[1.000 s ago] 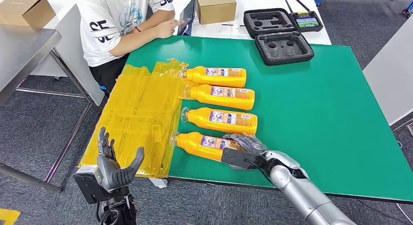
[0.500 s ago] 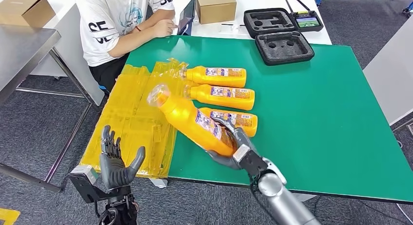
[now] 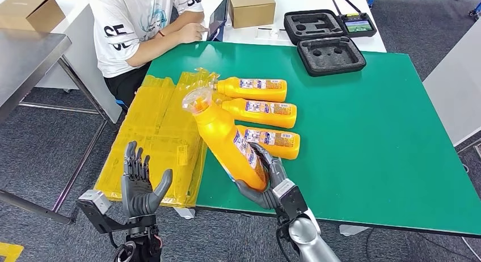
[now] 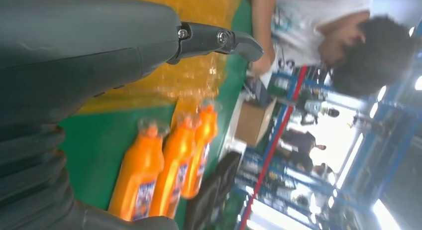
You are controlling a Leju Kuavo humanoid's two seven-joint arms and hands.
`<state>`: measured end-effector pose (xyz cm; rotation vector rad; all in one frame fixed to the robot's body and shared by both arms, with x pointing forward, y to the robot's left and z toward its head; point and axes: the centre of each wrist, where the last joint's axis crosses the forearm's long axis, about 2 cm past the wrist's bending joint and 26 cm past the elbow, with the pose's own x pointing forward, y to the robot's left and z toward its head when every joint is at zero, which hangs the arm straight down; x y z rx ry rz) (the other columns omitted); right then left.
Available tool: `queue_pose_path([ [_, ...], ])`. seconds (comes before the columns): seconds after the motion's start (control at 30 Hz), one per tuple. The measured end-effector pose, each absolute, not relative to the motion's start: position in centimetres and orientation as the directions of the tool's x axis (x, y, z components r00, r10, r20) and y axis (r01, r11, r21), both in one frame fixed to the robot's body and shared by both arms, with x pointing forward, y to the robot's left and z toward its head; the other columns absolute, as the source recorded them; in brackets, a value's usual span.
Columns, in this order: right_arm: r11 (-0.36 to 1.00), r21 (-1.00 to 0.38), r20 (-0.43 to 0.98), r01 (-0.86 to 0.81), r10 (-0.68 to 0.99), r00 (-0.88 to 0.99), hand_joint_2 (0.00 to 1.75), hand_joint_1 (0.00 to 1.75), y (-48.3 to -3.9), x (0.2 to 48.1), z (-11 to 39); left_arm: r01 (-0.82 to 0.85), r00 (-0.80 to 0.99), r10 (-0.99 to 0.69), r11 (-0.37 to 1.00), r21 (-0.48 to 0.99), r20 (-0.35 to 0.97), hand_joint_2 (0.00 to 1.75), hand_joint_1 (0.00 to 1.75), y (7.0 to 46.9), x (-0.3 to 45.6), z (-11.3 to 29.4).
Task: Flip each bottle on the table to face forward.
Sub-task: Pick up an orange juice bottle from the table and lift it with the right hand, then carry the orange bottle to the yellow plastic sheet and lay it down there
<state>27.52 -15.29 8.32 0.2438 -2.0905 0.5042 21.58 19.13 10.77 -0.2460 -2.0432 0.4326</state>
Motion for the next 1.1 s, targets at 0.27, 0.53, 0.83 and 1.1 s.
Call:
queue_pose_path([
  [0.27, 0.874, -0.242, 0.869, -0.422, 0.002, -0.495, 1.75, 1.75, -14.3, 27.9, 7.4, 0.225, -0.401, 0.503, 0.864, -0.450, 0.765, 1.75, 0.00, 17.7, 22.1, 11.4],
  [0.53, 0.844, -0.237, 0.881, -0.481, -0.021, -0.472, 1.75, 1.75, -12.5, 27.5, 7.1, 0.393, -0.278, 0.598, 0.785, -0.479, 0.752, 1.75, 0.00, 15.8, 23.3, 10.7],
  [0.83, 0.822, -0.246, 0.887, -0.514, -0.023, -0.462, 1.75, 1.75, -11.6, 27.4, 7.0, 0.440, -0.212, 0.604, 0.761, -0.477, 0.768, 1.75, 0.00, 15.2, 23.7, 9.9],
  [1.1, 0.806, -0.242, 0.892, -0.541, -0.034, -0.450, 1.75, 1.75, -10.9, 27.4, 6.9, 0.441, -0.182, 0.594, 0.761, -0.475, 0.783, 1.75, 0.00, 14.9, 23.9, 9.2],
])
